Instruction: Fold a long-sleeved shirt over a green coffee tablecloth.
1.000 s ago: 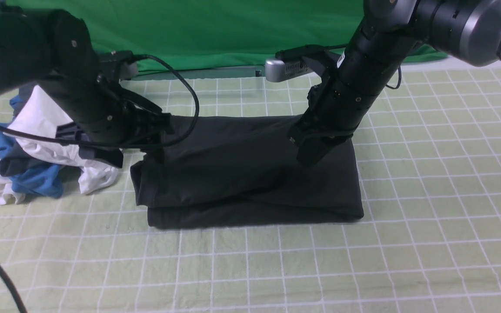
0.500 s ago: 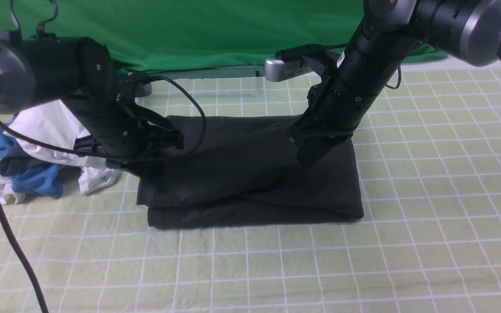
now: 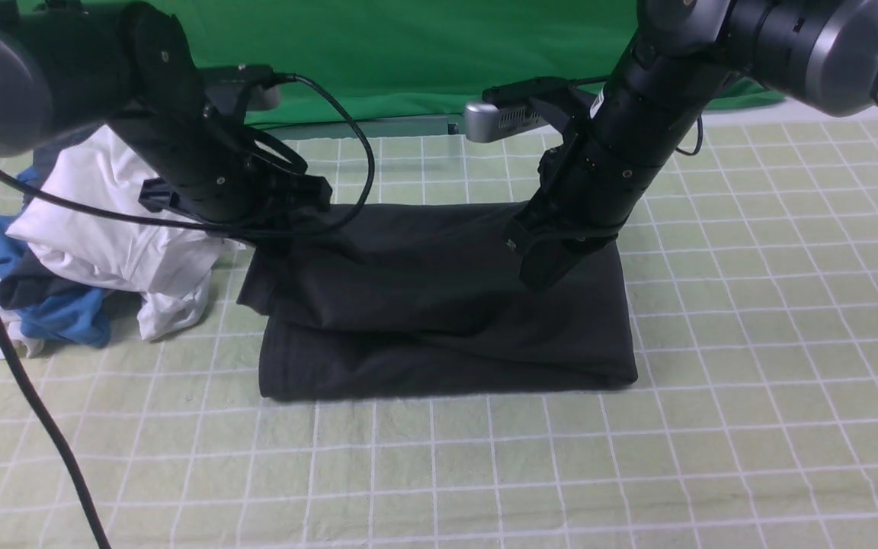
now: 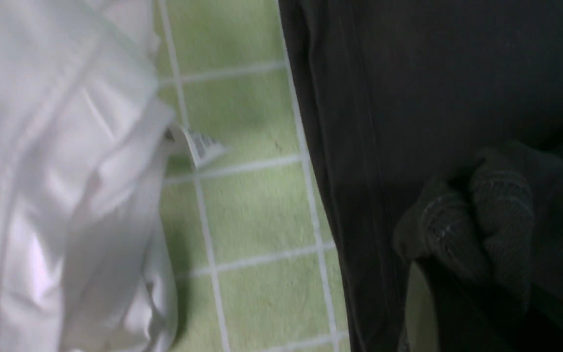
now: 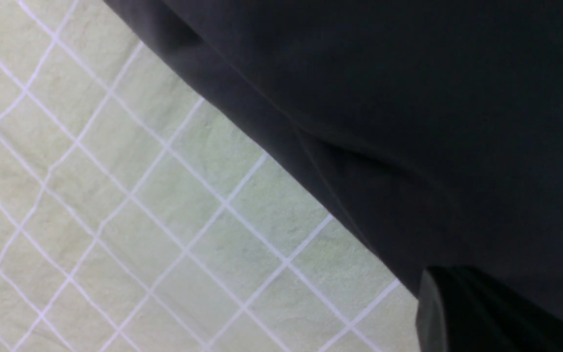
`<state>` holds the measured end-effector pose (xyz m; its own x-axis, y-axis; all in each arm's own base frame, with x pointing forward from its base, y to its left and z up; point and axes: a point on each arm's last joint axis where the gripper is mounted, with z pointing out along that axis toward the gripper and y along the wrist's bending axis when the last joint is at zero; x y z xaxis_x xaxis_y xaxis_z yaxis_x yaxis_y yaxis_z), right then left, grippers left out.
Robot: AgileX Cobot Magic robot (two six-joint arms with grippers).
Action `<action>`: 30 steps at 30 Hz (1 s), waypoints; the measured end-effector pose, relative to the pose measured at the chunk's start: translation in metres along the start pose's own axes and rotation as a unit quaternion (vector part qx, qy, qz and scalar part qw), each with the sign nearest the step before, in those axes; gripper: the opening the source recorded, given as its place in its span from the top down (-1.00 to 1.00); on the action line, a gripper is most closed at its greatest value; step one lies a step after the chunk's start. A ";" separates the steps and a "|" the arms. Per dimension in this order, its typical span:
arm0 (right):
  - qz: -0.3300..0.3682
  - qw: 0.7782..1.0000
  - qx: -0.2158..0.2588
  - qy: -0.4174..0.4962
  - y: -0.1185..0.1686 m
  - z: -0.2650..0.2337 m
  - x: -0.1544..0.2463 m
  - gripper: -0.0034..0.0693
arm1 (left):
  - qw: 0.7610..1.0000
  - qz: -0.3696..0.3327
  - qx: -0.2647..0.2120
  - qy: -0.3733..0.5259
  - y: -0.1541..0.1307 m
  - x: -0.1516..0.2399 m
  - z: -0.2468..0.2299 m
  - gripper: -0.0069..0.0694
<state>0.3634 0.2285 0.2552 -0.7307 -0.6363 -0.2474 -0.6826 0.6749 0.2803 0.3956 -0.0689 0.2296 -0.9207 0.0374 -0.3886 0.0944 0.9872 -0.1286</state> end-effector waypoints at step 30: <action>0.007 1.000 -0.007 0.025 -0.006 0.016 0.001 0.90 | 0.994 0.023 -0.085 0.072 0.014 -0.009 -0.001 -0.29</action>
<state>0.3664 0.2303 0.2383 -0.7379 -0.6456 -0.1970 -0.6725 0.6783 0.2961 0.4053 -0.0559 0.2320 -0.9625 0.0938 -0.2545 0.0846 0.9953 0.0469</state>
